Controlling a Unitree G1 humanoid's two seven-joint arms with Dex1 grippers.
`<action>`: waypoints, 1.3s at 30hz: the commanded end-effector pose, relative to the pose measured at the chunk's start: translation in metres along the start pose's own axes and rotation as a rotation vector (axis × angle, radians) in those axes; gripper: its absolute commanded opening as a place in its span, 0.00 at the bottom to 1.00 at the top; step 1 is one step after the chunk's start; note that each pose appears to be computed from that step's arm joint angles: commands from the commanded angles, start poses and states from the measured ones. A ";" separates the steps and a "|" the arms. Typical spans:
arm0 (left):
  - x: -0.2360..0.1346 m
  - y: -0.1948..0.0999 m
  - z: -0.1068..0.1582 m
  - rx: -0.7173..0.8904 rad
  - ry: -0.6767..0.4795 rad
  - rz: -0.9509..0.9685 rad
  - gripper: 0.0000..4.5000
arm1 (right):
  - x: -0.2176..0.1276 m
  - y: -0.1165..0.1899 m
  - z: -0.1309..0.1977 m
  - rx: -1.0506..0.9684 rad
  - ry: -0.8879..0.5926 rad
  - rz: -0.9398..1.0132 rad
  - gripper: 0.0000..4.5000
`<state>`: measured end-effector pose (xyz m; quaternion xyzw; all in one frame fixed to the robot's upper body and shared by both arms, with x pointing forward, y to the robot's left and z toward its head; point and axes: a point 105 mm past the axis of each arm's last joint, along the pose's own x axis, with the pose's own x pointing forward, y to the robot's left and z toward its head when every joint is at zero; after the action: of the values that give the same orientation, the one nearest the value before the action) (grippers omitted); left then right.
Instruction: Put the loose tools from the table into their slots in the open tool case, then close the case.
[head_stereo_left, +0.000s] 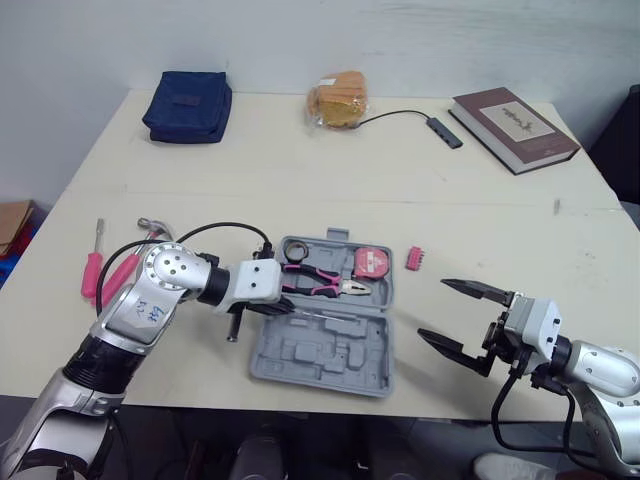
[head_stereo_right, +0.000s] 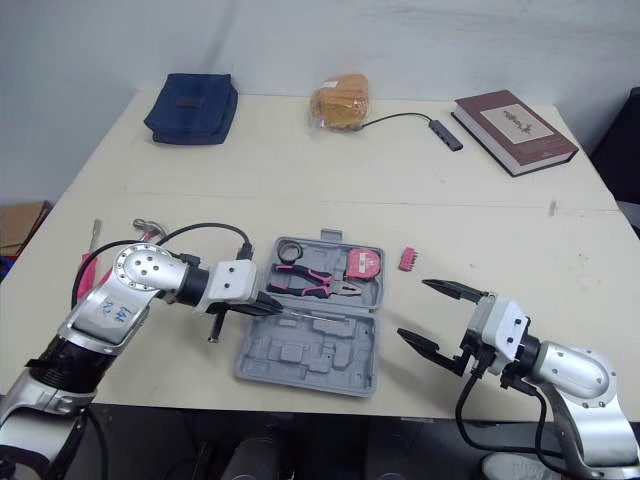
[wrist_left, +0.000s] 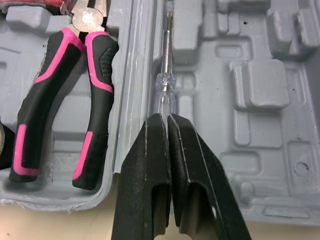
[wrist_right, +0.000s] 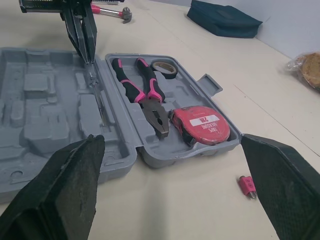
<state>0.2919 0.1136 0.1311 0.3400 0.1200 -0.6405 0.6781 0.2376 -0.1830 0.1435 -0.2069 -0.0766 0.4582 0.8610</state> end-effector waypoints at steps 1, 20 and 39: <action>-0.008 0.002 0.004 0.008 -0.004 0.005 0.06 | -0.001 -0.002 0.005 -0.023 -0.022 -0.006 1.00; -0.005 0.001 -0.013 0.082 0.114 0.010 0.00 | 0.001 -0.001 0.005 -0.021 -0.025 -0.008 1.00; -0.004 0.007 0.020 0.003 -0.068 0.034 0.00 | 0.003 -0.001 0.005 -0.020 -0.031 -0.004 1.00</action>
<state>0.2956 0.1092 0.1417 0.3089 0.1073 -0.6375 0.6976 0.2394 -0.1817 0.1443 -0.2063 -0.0813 0.4571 0.8613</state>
